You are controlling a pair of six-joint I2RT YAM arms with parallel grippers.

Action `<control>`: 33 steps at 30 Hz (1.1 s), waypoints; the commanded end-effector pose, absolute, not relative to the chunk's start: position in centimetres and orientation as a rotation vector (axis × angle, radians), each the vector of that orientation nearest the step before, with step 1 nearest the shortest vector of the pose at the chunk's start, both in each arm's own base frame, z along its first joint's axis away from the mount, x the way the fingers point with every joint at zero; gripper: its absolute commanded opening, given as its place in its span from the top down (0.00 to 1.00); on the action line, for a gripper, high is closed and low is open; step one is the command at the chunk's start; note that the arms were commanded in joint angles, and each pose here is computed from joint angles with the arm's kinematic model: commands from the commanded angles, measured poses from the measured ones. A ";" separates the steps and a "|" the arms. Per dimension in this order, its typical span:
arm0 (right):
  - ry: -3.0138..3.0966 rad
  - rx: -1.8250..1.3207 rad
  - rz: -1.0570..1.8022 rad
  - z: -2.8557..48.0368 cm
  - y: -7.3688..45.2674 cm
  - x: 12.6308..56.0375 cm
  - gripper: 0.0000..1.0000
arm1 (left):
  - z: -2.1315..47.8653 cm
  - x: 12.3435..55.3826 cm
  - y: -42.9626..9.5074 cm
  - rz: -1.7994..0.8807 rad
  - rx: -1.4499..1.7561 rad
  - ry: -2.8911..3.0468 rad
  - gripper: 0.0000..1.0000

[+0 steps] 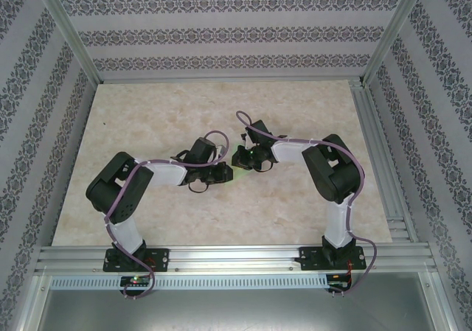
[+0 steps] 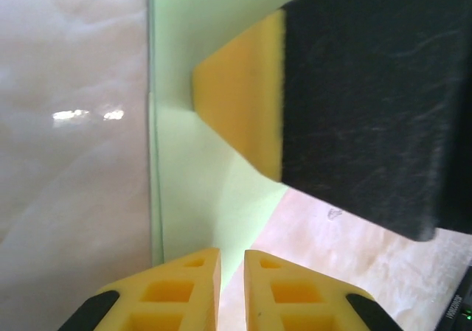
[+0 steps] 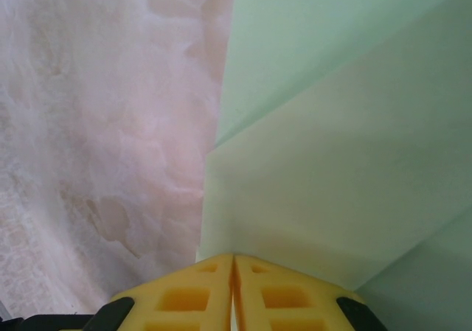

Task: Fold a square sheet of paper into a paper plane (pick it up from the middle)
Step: Fourth fold the wing at the center of the table.

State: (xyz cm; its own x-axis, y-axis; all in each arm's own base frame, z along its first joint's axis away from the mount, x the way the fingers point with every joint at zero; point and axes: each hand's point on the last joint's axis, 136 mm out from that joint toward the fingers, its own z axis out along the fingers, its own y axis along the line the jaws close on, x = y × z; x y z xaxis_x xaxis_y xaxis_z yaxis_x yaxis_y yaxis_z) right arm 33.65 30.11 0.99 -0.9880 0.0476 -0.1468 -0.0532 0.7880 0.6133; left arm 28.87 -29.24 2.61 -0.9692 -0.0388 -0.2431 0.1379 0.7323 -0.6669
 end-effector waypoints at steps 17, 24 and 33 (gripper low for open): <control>3.009 0.092 0.713 -5.4 26.9 31.3 0.89 | -0.6 26.3 -26.3 -0.826 0.079 2.853 0.86; 3.009 0.089 0.709 -5.3 26.8 31.3 0.89 | 3.0 26.7 -28.3 -0.979 0.127 2.758 0.84; 3.018 0.091 0.708 -5.6 26.9 31.2 0.89 | 3.2 26.2 -29.2 -0.991 0.160 2.768 0.82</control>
State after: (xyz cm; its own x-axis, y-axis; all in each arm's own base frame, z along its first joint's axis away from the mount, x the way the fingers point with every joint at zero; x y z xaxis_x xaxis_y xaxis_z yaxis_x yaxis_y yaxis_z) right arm 33.80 30.43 0.94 -0.9892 0.0427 -0.1403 -0.0541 0.7829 0.6198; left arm 27.07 -28.98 3.55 -0.9689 0.0066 -0.2473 0.1643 0.7643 -0.6235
